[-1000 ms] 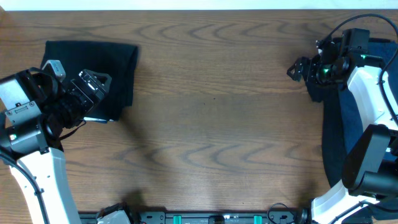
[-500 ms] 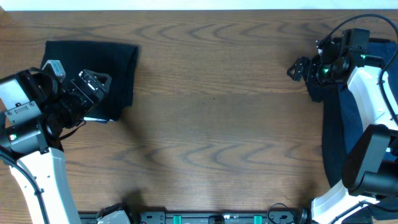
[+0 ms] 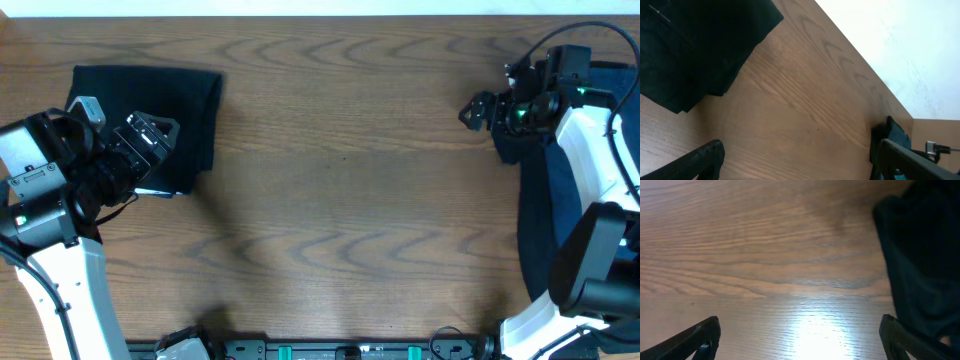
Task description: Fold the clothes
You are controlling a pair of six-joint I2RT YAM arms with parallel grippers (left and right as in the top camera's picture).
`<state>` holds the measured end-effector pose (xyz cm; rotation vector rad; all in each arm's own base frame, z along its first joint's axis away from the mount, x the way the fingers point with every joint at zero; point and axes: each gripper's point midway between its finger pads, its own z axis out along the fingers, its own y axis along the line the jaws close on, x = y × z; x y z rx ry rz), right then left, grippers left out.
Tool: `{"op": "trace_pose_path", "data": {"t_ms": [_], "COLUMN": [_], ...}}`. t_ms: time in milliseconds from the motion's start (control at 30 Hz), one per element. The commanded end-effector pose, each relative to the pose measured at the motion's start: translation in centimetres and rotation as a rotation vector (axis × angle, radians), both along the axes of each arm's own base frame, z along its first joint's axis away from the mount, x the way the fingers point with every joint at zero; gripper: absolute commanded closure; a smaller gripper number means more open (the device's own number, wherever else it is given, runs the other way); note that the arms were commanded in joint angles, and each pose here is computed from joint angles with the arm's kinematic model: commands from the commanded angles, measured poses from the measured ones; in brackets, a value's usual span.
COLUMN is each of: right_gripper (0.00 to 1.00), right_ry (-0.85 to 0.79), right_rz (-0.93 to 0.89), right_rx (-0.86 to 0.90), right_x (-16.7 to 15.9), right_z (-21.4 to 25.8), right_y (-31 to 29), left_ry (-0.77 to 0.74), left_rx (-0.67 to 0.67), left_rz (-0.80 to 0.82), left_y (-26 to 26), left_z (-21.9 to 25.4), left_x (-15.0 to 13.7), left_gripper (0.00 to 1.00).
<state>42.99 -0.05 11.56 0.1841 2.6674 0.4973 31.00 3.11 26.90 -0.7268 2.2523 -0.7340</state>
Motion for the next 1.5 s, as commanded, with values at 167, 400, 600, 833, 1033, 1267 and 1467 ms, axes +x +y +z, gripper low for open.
{"op": "trace_pose_path", "data": {"t_ms": [167,400,600,833,1033,1267,1467], "right_gripper": [0.01,0.01,0.01,0.01,0.01,0.01,0.01], "right_ry": [-0.313,-0.595,-0.815,-1.029,-1.097,-1.107,-1.099], "right_rz": [0.096,0.213,0.35,0.448,0.439,0.354,0.278], "right_rx": [-0.032,-0.025,0.026,0.095,0.086,0.024,-0.029], "right_x": [-2.1,-7.9,-15.2,-23.6,-29.3,-31.6,-30.5], "right_z": [12.5,22.7,29.3,34.5,35.0,31.6,25.6], "right_y": [4.2,8.8,12.8,13.7,11.5,9.1,8.0], "left_ry": [-0.012,-0.012,-0.012,-0.012,-0.012,-0.012,-0.011], "left_rx": [0.007,0.007,0.007,0.007,0.007,0.007,0.007], "left_rz": [-0.016,-0.016,-0.016,-0.016,-0.016,-0.016,-0.016], "left_y": [-0.2,-0.2,-0.2,-0.2,-0.2,-0.2,-0.2], "left_z": [0.4,0.4,0.4,0.4,0.4,0.4,0.4], "left_x": [0.1,0.1,0.1,0.1,0.1,0.1,0.1], "left_gripper": [0.02,0.02,0.02,0.02,0.02,0.02,0.02]}}
